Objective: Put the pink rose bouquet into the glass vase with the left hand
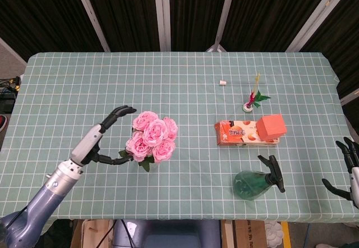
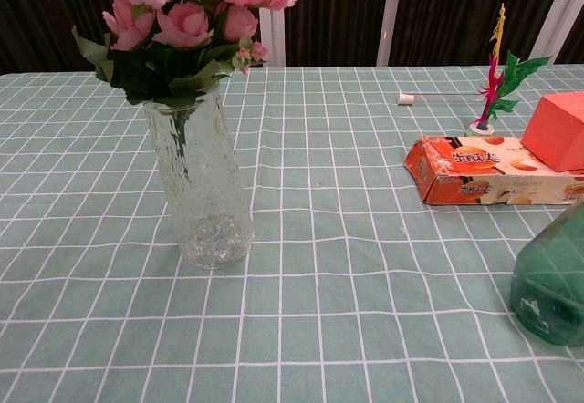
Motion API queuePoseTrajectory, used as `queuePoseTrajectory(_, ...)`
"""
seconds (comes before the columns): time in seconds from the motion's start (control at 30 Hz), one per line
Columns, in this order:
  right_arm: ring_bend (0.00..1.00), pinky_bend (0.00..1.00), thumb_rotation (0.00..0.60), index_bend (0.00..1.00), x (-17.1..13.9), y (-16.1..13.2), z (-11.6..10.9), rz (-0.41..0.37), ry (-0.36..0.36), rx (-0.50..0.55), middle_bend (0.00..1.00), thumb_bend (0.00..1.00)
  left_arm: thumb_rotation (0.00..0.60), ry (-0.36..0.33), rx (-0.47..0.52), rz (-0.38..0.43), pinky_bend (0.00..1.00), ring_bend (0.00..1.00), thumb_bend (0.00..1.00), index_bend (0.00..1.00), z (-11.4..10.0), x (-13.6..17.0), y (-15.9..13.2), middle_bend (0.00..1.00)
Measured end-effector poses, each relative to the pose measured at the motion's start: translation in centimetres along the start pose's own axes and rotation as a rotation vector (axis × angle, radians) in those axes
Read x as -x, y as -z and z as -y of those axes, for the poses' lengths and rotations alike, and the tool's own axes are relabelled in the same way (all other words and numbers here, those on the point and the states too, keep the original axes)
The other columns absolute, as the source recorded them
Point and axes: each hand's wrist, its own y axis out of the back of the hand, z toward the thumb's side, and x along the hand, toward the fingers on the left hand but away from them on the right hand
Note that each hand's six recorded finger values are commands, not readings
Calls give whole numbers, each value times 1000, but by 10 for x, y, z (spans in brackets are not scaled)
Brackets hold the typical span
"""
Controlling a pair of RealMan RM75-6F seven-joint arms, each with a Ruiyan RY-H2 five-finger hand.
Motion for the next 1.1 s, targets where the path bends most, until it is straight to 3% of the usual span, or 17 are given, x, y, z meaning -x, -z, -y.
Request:
queuePoseTrajectory(0.1, 24, 0, 600, 116, 0, 0, 0, 1, -1, 0, 46, 209, 600, -92, -130, -1, 93, 12, 243, 96, -18, 13, 1, 109)
queuePoseTrajectory(0.3, 24, 0, 600, 116, 0, -2, 2, -3, -6, -9, 46, 210, 600, -245, -539, -67, 90, 9, 244, 112, -49, 45, 11, 94)
queuePoseTrajectory(0.4, 24, 0, 600, 116, -1, -4, 2, -7, -3, -12, 46, 209, 600, -303, -749, -157, 86, 2, 244, 109, -61, 71, 24, 75)
queuePoseTrajectory(0.47, 24, 0, 600, 116, -1, -4, 2, -8, 0, -15, 46, 210, 600, -316, -847, -271, 73, 1, 245, 113, -66, 97, 40, 74)
queuePoseTrajectory(0.63, 24, 0, 600, 116, 1, -5, 4, -12, -7, -24, 46, 209, 600, -314, -907, -531, 50, 0, 246, 112, -82, 146, 79, 72)
queuePoseTrajectory(0.73, 24, 0, 600, 116, 2, -5, 7, -13, -15, -28, 46, 209, 600, -324, -918, -623, 45, 0, 246, 113, -92, 168, 96, 71)
queuePoseTrajectory(0.9, 24, 0, 600, 116, 2, -7, 8, -16, -18, -37, 46, 209, 600, -318, -882, -668, 37, 0, 247, 113, -93, 182, 111, 71)
queuePoseTrajectory(1.1, 24, 0, 600, 116, 4, -9, 11, -33, -27, -50, 46, 209, 600, -307, -855, -642, 34, 0, 251, 113, -91, 184, 118, 71)
